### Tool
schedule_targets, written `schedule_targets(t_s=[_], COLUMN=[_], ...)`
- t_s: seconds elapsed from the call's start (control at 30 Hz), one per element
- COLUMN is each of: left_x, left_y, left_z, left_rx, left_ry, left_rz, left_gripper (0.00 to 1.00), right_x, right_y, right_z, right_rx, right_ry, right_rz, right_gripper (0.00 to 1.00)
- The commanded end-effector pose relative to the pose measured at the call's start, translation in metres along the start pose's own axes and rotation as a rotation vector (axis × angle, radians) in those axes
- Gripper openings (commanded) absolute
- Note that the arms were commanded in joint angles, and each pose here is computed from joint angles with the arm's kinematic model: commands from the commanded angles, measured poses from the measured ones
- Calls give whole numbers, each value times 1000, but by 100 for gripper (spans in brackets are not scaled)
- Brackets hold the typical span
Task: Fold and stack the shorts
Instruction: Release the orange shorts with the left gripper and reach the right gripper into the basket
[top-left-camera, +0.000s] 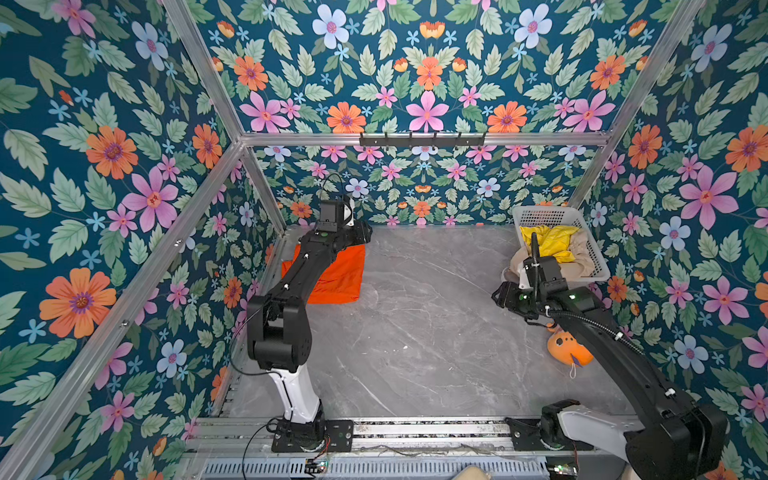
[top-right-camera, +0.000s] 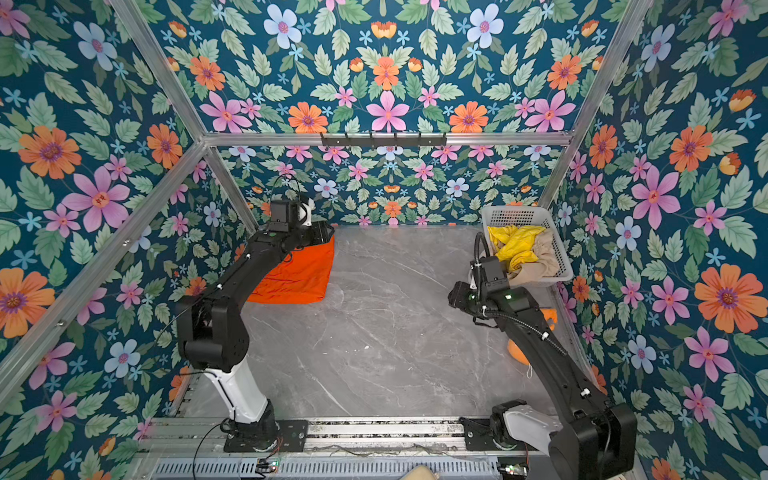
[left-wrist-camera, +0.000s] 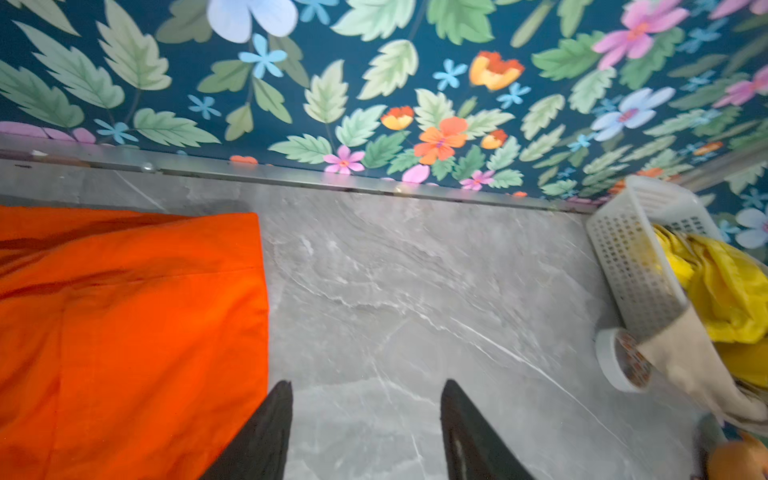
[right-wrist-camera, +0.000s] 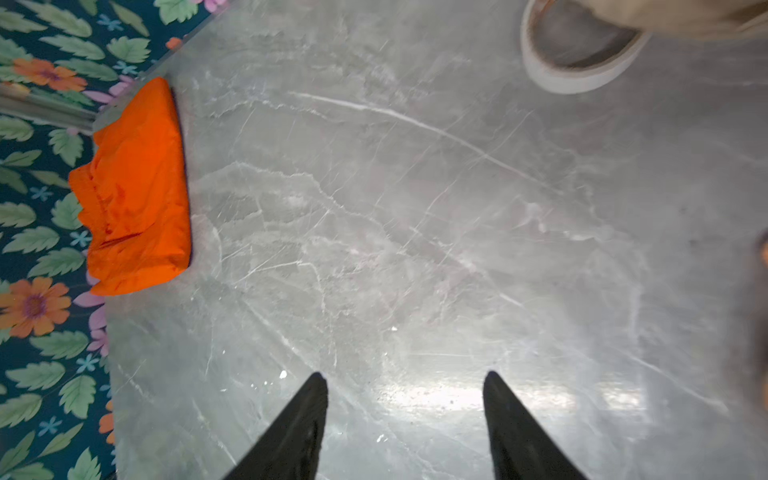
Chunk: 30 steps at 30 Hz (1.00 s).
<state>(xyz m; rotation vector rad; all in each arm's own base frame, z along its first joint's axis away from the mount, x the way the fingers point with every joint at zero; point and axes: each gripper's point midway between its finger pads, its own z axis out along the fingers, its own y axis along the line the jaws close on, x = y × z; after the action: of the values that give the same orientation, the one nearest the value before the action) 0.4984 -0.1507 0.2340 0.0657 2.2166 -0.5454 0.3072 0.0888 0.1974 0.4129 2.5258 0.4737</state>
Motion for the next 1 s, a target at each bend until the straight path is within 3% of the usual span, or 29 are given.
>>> schedule_targets(t_s=[0.0,0.3,0.37,0.47,0.77,0.97], left_x=[29,102,109,114,119,123], left_y=[-9,-1,0,0,3,6], left_z=[-15,-34,-34,-34,-28,-21], left_rx=[-6,-32,-28,-27,-37,-44], left_ry=[21,101,113,118,134,155], left_rz=[21,-37,-55,-72,-84,-93], left_gripper=[59,59,59,59,59,59], right_x=[-20,-136,-155,-180,-223,-232], right_y=[-25,-97,-107,-116,-149,-167], right_z=[-10,-31,-27,-16,39,83], right_rx=[104,274,266,228,304,326], right_ry=[6,-173,-218,-234,-215,-158], right_rz=[-63,29,66,122,153,185], right_gripper=[61,70,78,79,79,80])
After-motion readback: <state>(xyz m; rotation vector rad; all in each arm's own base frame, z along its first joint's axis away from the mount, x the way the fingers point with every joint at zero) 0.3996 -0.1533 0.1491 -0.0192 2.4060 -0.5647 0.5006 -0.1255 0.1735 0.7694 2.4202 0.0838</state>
